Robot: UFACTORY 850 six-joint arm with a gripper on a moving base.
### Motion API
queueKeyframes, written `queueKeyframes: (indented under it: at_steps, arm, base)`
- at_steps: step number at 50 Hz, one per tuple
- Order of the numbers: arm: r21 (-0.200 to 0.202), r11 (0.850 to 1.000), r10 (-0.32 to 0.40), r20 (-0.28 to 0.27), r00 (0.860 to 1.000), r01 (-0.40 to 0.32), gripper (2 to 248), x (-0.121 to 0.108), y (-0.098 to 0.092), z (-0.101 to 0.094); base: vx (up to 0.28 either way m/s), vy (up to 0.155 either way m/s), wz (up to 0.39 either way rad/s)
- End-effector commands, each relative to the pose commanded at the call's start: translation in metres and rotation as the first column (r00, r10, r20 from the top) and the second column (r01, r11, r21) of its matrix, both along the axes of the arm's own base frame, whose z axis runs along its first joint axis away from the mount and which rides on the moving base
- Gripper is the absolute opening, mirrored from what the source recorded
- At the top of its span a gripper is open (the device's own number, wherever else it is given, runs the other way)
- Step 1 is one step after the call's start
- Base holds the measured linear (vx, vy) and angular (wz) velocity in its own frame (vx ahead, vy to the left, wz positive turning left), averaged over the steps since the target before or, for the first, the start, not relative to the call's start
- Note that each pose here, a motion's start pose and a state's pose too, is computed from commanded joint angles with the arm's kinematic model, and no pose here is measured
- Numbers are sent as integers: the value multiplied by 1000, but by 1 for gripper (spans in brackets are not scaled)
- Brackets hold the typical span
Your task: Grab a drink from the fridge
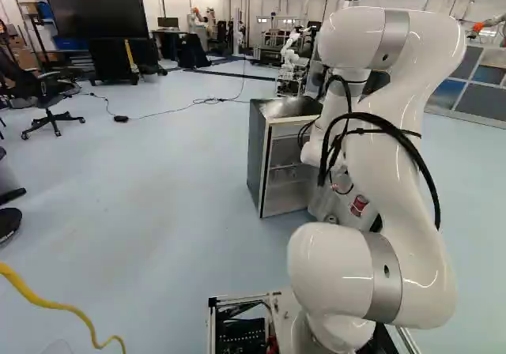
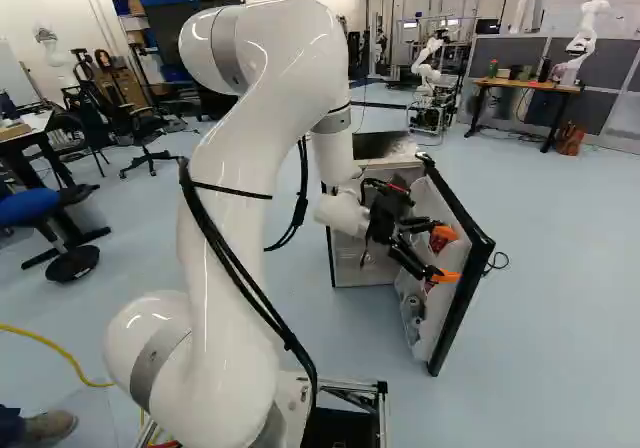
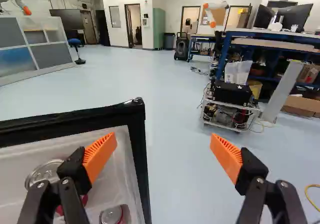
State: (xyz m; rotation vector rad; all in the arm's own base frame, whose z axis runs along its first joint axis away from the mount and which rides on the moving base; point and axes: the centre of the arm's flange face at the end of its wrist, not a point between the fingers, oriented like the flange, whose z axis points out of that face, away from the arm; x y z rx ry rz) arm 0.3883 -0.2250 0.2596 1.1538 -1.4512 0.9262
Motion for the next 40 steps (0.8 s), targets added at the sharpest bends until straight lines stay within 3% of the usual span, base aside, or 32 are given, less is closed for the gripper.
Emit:
queueKeyframes:
  at_steps: [21,31,40]
  arm:
    - [17,991,133,-60,989,-132,247,-21,46,0]
    - [26,977,213,-87,973,-211,247,-30,68,1]
    - [36,957,290,-109,951,-287,247,-39,88,1]
  base:
    - [0,0,0]
    - [0,0,0]
    - [0,0,0]
